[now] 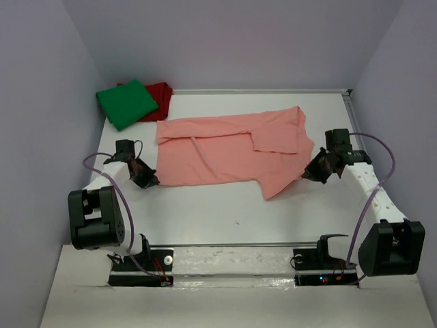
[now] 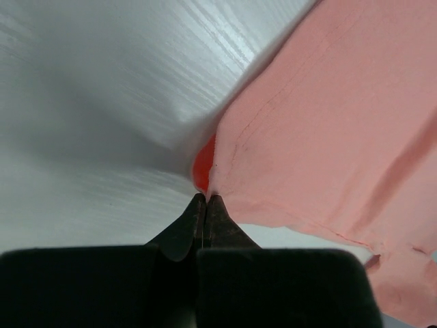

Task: Fold and stack the t-shirts
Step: Grap the side of the flattened tshirt closest away from the robot with both arms

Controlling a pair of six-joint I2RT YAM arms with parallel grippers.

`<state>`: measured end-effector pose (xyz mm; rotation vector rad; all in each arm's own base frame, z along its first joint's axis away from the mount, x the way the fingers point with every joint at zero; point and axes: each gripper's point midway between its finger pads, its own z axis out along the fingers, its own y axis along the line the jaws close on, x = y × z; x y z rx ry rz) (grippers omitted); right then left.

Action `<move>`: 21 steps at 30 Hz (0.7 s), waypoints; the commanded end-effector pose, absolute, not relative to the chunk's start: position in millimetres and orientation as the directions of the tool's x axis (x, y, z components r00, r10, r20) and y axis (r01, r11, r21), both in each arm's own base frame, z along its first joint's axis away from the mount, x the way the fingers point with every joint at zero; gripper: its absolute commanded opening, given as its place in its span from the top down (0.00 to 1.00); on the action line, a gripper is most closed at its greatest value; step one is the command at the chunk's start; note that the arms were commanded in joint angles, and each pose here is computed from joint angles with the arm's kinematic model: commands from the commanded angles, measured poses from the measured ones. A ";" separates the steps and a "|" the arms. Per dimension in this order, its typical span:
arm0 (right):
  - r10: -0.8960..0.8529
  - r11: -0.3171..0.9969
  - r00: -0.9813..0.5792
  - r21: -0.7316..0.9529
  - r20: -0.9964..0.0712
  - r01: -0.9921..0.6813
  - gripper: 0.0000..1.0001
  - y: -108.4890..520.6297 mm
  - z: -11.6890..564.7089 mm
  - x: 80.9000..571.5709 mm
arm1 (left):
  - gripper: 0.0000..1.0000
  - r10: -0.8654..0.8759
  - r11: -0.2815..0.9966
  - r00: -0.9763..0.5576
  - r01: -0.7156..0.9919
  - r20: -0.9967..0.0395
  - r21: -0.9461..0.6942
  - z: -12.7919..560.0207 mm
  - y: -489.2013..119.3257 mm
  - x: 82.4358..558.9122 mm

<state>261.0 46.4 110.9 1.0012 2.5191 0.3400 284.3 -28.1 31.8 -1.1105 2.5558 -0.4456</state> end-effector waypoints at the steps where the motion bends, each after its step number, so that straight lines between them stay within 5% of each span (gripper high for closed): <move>1: 0.681 0.731 -0.651 0.365 -0.336 0.576 1.00 39.7 137.9 278.8 | 1.00 -0.731 0.670 -0.650 -0.623 -0.208 -0.404 53.5 -22.8 291.6; 21: 0.636 0.771 -0.622 0.394 -0.457 0.500 1.00 34.4 196.4 376.9 | 1.00 -0.747 0.661 -0.597 -0.623 -0.293 -0.419 95.4 8.3 334.7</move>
